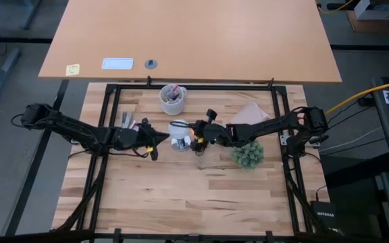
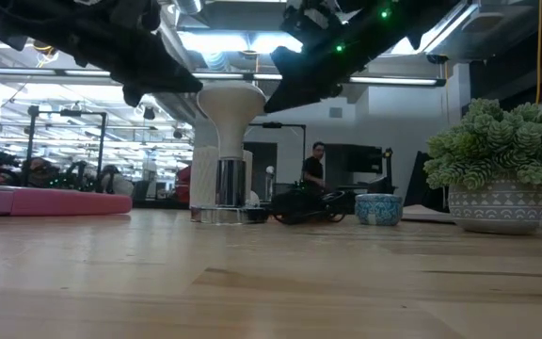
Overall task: Screw lightbulb
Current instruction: Remove the light bulb from the silver lamp
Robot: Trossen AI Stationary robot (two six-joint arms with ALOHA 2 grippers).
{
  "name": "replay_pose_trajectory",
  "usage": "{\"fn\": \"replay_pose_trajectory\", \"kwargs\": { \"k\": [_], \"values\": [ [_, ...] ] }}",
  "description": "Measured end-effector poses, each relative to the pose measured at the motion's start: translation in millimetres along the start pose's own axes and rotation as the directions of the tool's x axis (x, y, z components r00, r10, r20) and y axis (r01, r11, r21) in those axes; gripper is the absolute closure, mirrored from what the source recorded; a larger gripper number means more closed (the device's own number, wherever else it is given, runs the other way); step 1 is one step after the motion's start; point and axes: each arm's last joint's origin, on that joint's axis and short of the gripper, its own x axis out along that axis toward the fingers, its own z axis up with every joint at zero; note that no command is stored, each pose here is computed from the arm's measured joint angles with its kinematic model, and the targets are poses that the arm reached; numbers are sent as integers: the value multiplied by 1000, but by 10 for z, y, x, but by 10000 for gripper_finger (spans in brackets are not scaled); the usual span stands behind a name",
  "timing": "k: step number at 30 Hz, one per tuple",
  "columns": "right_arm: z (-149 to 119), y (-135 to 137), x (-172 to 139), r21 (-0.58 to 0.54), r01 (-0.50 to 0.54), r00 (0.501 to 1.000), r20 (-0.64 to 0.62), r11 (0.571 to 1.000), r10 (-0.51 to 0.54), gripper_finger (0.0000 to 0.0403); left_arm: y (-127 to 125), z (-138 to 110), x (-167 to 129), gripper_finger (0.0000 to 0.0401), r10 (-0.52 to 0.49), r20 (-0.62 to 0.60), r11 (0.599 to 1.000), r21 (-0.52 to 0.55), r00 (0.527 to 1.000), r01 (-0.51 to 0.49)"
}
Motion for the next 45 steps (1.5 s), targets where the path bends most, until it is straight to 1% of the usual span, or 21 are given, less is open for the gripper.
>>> {"fn": "replay_pose_trajectory", "kwargs": {
  "k": [2, 4, 9, 11, 13, 17, 19, 22, 24, 27, 31, 36, 40, 45],
  "values": [
    [-8, -36, 23, 8, -6, 1000, -7, 1000, 6, 384, -10, 1, -8, 401, 3, 6, 1000, 0, 1000, -3],
    [-1, -92, 62, 39, -27, 1000, -2, 999, 27, 384, -15, 0, -10, 401, 1, 6, 1000, 1, 1000, -1],
    [-37, -175, 186, 68, -25, 1000, 3, 997, 25, 384, -2, 13, -6, 401, 23, 21, 1000, 9, 1000, -23],
    [-44, -201, 209, 71, -33, 999, 2, 997, 33, 384, -11, 39, -7, 401, 15, 45, 1000, 11, 999, -16],
    [-35, -225, 214, 64, -18, 1000, 7, 998, 17, 384, -20, 74, -10, 401, 8, 78, 1000, 22, 997, -10],
    [47, -275, 132, 15, 38, 999, 30, 999, -38, 384, -48, 183, -36, 401, -16, 175, 999, 50, 984, 8],
    [123, -305, 52, 11, 39, 998, 54, 999, -39, 384, -52, 222, -47, 401, -22, 209, 997, 74, 978, 7],
    [195, -334, -72, 8, 32, 998, 57, 999, -32, 384, -41, 268, -54, 401, 11, 253, 996, 84, 967, -33],
    [240, -332, -174, 3, 11, 998, 59, 1000, -11, 384, -16, 278, -47, 401, 53, 263, 993, 92, 963, -80],
    [302, -253, -320, -5, -36, 996, 79, 999, 36, 384, 39, 277, -26, 401, 113, 258, 986, 89, 959, -140],
    [298, -67, -431, -35, -93, 992, 83, 995, 96, 384, 140, 265, 22, 401, 175, 233, 975, 92, 957, -200],
    [231, 127, -460, -43, -139, 987, 74, 989, 142, 384, 266, 234, 75, 401, 241, 187, 963, 78, 952, -259],
    [161, 182, -418, -29, -145, 985, 86, 989, 147, 384, 308, 195, 128, 401, 237, 151, 966, 67, 960, -249],
    [7, 170, -326, -9, -122, 989, 85, 992, 123, 384, 307, 100, 208, 401, 236, 97, 968, 69, 967, -243]
  ]
}}
